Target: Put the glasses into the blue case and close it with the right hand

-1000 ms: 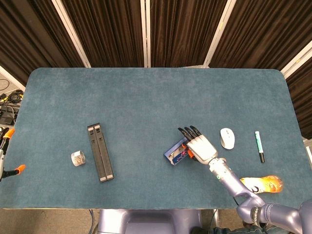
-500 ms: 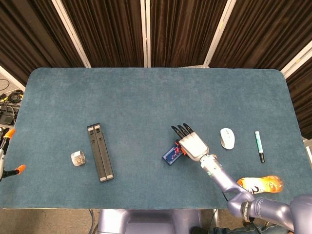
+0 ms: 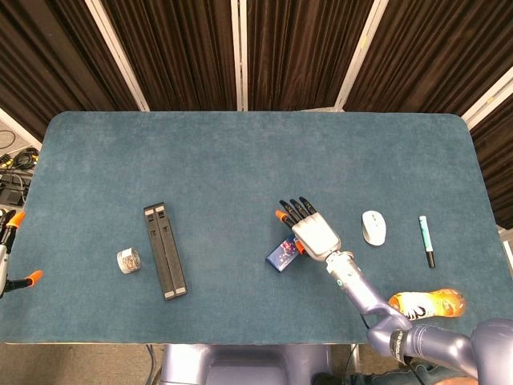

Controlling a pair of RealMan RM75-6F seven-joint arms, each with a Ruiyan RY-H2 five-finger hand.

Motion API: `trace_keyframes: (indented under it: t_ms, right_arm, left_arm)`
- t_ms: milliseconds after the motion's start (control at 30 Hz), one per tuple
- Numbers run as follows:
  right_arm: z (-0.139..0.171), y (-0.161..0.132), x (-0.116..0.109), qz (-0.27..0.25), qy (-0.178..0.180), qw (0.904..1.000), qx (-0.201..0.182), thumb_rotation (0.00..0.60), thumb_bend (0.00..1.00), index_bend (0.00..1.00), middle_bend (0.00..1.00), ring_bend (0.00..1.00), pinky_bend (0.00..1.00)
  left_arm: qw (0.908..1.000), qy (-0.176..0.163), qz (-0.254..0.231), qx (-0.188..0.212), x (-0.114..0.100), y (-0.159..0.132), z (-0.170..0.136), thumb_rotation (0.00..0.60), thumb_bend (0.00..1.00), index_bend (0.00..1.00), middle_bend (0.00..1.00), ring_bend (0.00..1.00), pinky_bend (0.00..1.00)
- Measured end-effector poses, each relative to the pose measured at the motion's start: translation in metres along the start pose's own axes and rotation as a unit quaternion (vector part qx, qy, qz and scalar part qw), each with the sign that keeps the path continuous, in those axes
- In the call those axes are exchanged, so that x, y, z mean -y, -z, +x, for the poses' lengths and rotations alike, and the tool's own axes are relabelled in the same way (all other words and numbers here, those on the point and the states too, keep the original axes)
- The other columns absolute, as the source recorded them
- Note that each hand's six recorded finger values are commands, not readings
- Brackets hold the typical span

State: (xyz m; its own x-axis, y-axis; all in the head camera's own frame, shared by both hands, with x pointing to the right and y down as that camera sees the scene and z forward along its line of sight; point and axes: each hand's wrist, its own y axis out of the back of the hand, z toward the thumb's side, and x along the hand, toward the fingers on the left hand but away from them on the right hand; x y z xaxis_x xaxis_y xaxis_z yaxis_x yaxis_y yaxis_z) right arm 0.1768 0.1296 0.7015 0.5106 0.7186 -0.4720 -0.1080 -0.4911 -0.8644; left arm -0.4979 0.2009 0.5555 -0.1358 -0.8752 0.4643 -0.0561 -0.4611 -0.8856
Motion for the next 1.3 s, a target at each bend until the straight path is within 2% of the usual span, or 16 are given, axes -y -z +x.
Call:
trace_keyframes:
  t_ms: [167,267,533,800,900,967,1033,1100,1200,1300]
  right_arm:
    - [0.005,-0.002,-0.016,-0.031,0.012,0.9994,-0.009,0.6,0.16,0.06,0.0,0.0,0.0]
    - [0.011,0.002,-0.018,-0.027,-0.006,0.9994,-0.021,0.6,0.16,0.04,0.0,0.0,0.0]
    - [0.02,0.002,0.002,0.009,-0.089,0.9936,-0.07,0.6,0.17,0.04,0.0,0.0,0.0]
    - [0.011,0.001,0.014,0.032,-0.102,0.9891,-0.101,0.6,0.19,0.04,0.0,0.0,0.0]
    - [0.007,-0.004,0.02,0.041,-0.113,0.9864,-0.113,0.6,0.22,0.09,0.02,0.0,0.0]
    - [0.003,-0.008,0.024,0.052,-0.121,0.9836,-0.123,0.6,0.24,0.13,0.07,0.0,0.0]
    - [0.002,-0.012,0.027,0.055,-0.125,0.9824,-0.127,0.6,0.25,0.23,0.14,0.01,0.0]
    - [0.001,-0.012,0.028,0.056,-0.126,0.9822,-0.127,0.6,0.26,0.3,0.21,0.05,0.0]
    - [0.0,-0.012,0.029,0.063,-0.123,0.9824,-0.126,0.6,0.3,0.34,0.29,0.12,0.0]
    - [-0.001,-0.011,0.03,0.063,-0.119,0.9836,-0.121,0.6,0.33,0.42,0.32,0.15,0.0]
  left_arm:
    - [1.0,0.001,0.003,-0.001,0.001,-0.001,0.0,0.6,0.0,0.0,0.0,0.0,0.0]
    - [1.0,0.001,0.004,-0.001,0.001,-0.001,0.0,0.6,0.0,0.0,0.0,0.0,0.0]
    - [1.0,-0.001,0.005,0.002,0.001,-0.003,-0.001,0.6,0.0,0.0,0.0,0.0,0.0]
    - [1.0,0.003,0.007,0.001,0.004,-0.003,0.0,0.6,0.0,0.0,0.0,0.0,0.0]
    - [0.9999,0.007,0.009,0.001,0.005,-0.003,0.001,0.6,0.0,0.0,0.0,0.0,0.0]
    - [0.9999,0.007,0.008,-0.001,0.005,-0.002,0.002,0.6,0.0,0.0,0.0,0.0,0.0]
    - [1.0,0.007,0.007,-0.002,0.005,-0.001,0.002,0.6,0.0,0.0,0.0,0.0,0.0]
    - [0.9999,0.007,0.007,-0.002,0.005,-0.001,0.002,0.6,0.0,0.0,0.0,0.0,0.0]
    - [0.9999,0.01,0.008,-0.001,0.006,-0.001,0.002,0.6,0.0,0.0,0.0,0.0,0.0]
    - [0.9999,0.01,0.008,-0.001,0.006,0.0,0.003,0.6,0.0,0.0,0.0,0.0,0.0]
